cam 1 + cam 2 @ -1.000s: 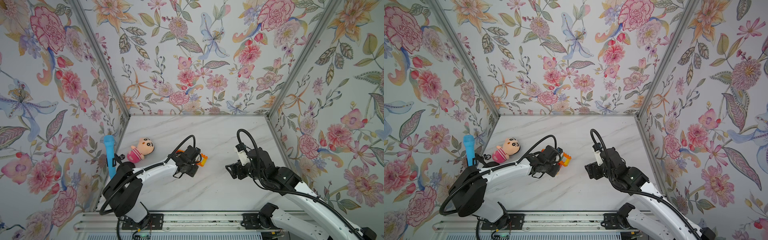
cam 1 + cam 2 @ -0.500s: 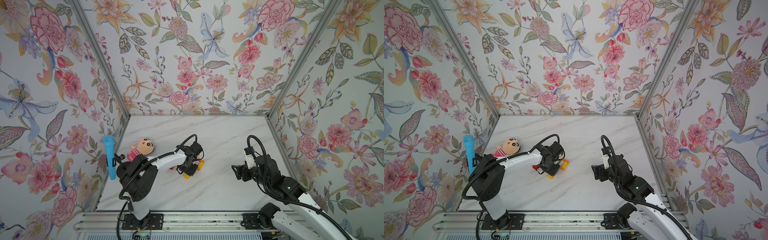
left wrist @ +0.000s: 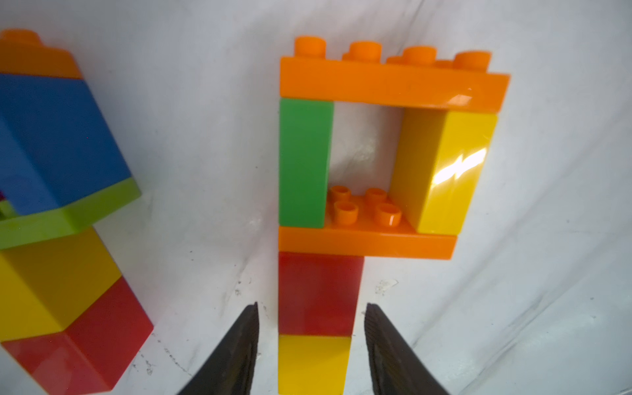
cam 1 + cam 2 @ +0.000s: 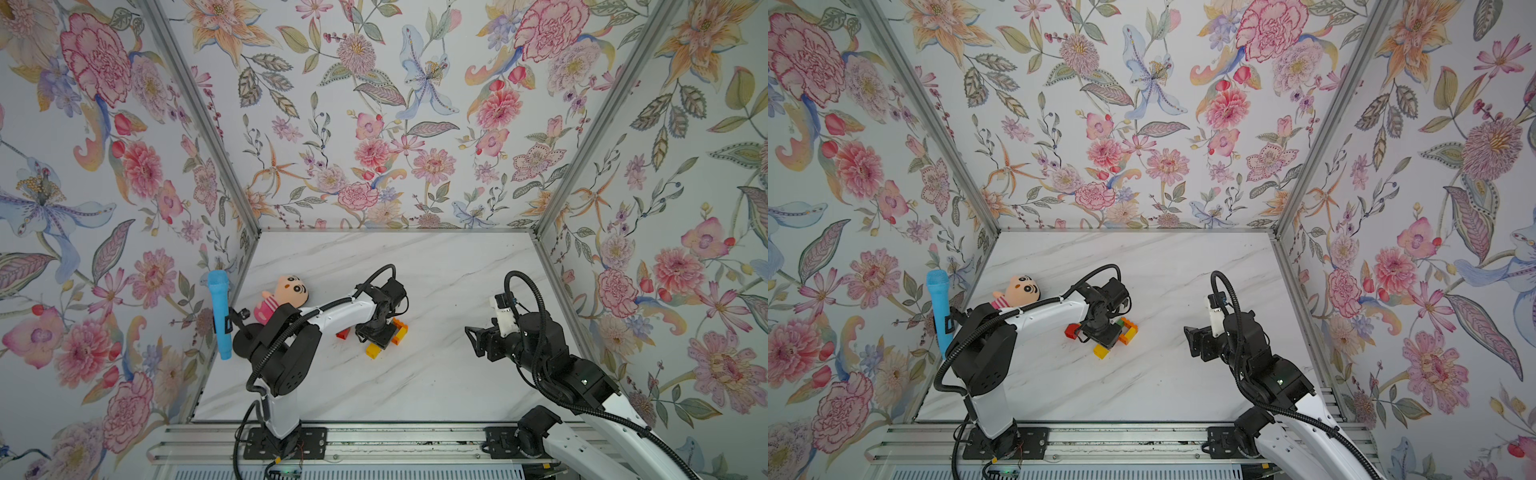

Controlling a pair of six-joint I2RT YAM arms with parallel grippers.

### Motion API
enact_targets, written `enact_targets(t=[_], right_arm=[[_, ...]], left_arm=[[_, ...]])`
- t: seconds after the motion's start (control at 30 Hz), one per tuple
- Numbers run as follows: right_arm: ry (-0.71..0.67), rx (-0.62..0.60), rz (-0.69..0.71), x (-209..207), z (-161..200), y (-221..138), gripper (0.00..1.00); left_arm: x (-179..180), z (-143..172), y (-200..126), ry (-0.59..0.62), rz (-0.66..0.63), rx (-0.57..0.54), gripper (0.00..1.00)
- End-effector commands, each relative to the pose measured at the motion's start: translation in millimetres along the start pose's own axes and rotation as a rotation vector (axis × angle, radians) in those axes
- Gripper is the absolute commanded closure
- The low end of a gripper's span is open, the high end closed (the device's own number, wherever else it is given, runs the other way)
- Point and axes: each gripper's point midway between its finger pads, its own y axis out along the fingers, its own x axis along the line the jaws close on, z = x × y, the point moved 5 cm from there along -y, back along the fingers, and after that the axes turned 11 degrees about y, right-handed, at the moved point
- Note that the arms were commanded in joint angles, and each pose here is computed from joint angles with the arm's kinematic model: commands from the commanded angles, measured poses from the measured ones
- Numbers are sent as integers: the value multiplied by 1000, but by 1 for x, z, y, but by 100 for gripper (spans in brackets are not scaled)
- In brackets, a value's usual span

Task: Assemble the letter p with lego
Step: Place the lego brick at the center of the board, then reset both arms

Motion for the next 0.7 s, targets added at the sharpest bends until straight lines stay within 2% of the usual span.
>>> enact_targets(t=[0.0,0.03,0.07,0.1,0.17,0.23,0.3,0.37,0.43,0.53,0.67], right_arm=[[11,-24,15,-4,-2,2,15],[22,-35,25,-5,-3,3,14],[35,-53,42,-8,-6,4,14],[45,-80,68,-12,-9,6,12],[73,-148,151,-25,-18,10,7],[109,-209,292,-46,-30,15,1],[146,-237,453,-74,-41,23,0],[149,-247,527,-98,-45,39,0],[120,-286,578,-120,-43,56,0],[70,-328,642,-144,-37,75,0],[2,-313,684,-159,-28,98,0]], left_arm=[[14,-16,-42,-28,-17,-150,40],[18,-21,-55,-36,-27,-209,37],[25,-24,-69,-51,-48,-277,27],[33,-25,-82,-65,-75,-342,1],[52,-22,-107,-103,-160,-479,1],[79,-12,-122,-157,-303,-601,1],[106,11,-133,-204,-542,-728,1],[127,39,-140,-266,-776,-860,1],[145,68,-136,-323,-918,-947,1],[170,101,-123,-402,-1036,-978,1],[191,122,-95,-412,-1103,-906,1]])
